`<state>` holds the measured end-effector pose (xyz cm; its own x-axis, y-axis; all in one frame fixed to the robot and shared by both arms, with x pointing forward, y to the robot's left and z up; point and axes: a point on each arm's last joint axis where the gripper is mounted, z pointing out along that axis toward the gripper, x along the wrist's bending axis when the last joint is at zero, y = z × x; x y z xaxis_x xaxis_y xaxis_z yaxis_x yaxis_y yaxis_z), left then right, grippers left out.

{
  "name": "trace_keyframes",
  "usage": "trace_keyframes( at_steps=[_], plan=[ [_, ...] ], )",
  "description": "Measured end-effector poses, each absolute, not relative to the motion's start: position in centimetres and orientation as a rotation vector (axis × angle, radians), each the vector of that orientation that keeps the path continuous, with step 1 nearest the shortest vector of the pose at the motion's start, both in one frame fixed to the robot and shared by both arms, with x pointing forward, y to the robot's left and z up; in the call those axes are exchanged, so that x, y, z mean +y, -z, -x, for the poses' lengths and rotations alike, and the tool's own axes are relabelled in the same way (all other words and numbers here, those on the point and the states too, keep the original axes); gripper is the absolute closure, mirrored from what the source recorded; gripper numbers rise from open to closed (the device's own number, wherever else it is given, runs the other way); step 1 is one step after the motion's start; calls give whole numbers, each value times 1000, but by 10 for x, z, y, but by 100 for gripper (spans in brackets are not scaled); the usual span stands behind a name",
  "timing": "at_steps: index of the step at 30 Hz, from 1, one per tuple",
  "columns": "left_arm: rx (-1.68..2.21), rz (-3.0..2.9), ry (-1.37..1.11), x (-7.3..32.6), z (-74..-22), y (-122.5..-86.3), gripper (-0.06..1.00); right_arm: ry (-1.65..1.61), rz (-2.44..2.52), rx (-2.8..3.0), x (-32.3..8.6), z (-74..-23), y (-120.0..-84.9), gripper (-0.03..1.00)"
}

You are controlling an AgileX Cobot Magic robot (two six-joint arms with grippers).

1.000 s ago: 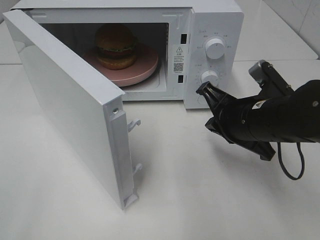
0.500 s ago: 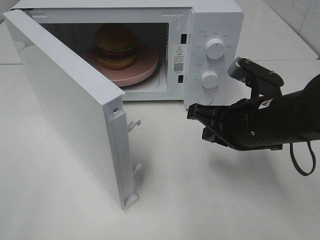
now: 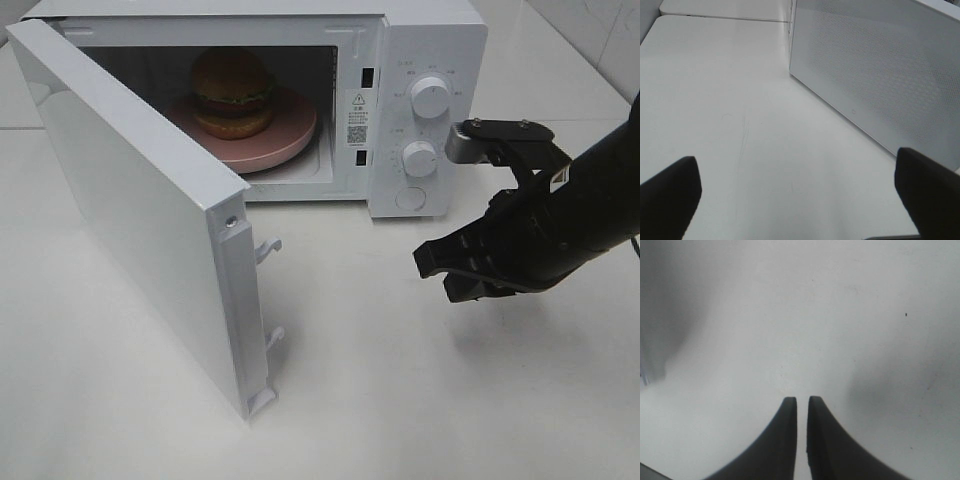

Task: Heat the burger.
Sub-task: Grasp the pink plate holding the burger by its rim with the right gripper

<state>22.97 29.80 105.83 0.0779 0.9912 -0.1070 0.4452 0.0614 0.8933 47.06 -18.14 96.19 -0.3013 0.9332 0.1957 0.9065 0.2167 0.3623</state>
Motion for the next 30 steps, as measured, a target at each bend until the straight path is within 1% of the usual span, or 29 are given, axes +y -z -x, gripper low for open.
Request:
trace_keyframes(
  at_steps=[10,12,13,14,16,17,19,20,21,22,24,26,27,29,30],
  plan=[
    [1494,-1511,-815,298,-230,-1058,-5,-471,-1458,2667,-180,-476,-985,86],
    [1494,-1511,-815,298,-230,-1058,-5,-421,-1271,2778,-180,-475,-990,86],
    [1494,-1511,-815,298,-230,-1058,-5,-421,-1271,2778,-180,-475,-990,86],
    [1494,-1511,-815,298,-230,-1058,-5,-402,-1142,2837,-180,-475,-994,86],
    [1494,-1511,-815,298,-230,-1058,-5,-396,-1082,2859,-180,-476,-995,86],
    [1494,-1511,-815,298,-230,-1058,-5,-391,-938,2898,-179,-476,-997,86],
    [1494,-1511,-815,298,-230,-1058,-5,-391,-865,2911,-179,-477,-998,86],
    [1494,-1511,-815,298,-230,-1058,-5,-388,-733,2932,-178,-478,-1000,86],
    [1494,-1511,-815,298,-230,-1058,-5,-388,-733,2932,-178,-478,-1000,86],
    [1494,-1511,-815,298,-230,-1058,-5,-375,-572,2951,-179,-479,-1000,85],
    [1494,-1511,-815,298,-230,-1058,-5,-368,-501,2955,-179,-479,-1000,85],
    [1494,-1511,-815,298,-230,-1058,-5,-333,-241,2964,-180,-480,-1001,85],
    [1494,-1511,-815,298,-230,-1058,-5,-333,-241,2964,-180,-480,-1001,85],
    [1494,-1511,-815,298,-230,-1058,-5,-297,18,2956,-180,-480,-1000,84],
    [1494,-1511,-815,298,-230,-1058,-5,-297,18,2956,-180,-480,-1000,84]
  ],
)
